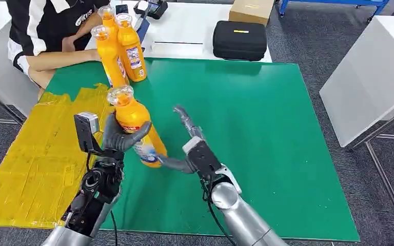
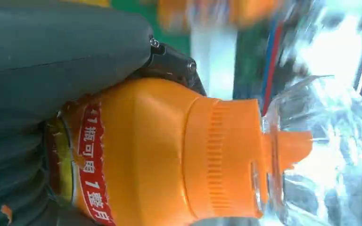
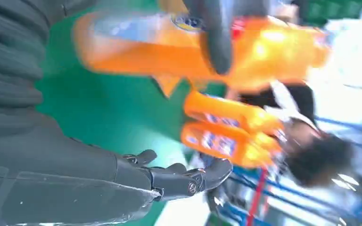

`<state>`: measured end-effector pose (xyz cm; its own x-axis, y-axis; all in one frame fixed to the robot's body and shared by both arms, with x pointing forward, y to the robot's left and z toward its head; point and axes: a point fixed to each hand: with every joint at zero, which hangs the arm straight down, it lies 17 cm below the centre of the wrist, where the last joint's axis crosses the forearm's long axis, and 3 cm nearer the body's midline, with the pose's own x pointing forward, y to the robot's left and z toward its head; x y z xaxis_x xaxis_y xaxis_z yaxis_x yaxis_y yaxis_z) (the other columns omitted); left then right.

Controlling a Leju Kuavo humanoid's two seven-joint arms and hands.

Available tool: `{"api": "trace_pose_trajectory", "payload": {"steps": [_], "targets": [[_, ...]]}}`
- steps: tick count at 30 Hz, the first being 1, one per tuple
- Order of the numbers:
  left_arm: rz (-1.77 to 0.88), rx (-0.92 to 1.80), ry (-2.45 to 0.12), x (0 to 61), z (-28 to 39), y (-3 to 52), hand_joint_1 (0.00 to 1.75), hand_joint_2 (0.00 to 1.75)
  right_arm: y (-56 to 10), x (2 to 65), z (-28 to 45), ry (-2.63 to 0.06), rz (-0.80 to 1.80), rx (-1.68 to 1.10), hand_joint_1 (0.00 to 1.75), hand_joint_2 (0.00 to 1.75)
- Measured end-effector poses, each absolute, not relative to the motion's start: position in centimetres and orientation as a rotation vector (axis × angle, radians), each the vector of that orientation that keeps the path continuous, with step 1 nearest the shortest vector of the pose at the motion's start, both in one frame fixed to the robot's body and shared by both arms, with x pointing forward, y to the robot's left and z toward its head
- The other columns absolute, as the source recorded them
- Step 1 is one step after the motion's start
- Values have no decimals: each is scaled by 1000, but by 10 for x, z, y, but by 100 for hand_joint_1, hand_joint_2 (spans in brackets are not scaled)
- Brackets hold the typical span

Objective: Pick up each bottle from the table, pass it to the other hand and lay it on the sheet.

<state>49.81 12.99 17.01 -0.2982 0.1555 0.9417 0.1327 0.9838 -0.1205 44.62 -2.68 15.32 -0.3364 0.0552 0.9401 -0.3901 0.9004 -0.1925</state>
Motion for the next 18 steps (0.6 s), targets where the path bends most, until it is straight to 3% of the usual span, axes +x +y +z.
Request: {"api": "trace_pose_trajectory", "payload": {"steps": [5, 10, 13, 15, 18], "targets": [[-253, 480, -2040, 505, 197, 170, 175, 175, -53, 439, 198, -2039, 357, 182, 0, 175], [-477, 823, -2021, 514, 207, 184, 175, 175, -70, 429, 236, -2160, 304, 122, 0, 175], [-840, 1139, -1972, 515, 202, 174, 175, 175, -80, 422, 255, -2225, 291, 58, 0, 175], [-983, 1233, -1944, 516, 195, 171, 175, 175, -85, 418, 265, -2256, 278, 35, 0, 175], [-883, 1192, -1915, 521, 191, 189, 175, 175, -91, 413, 275, -2284, 262, 26, 0, 175]]}}
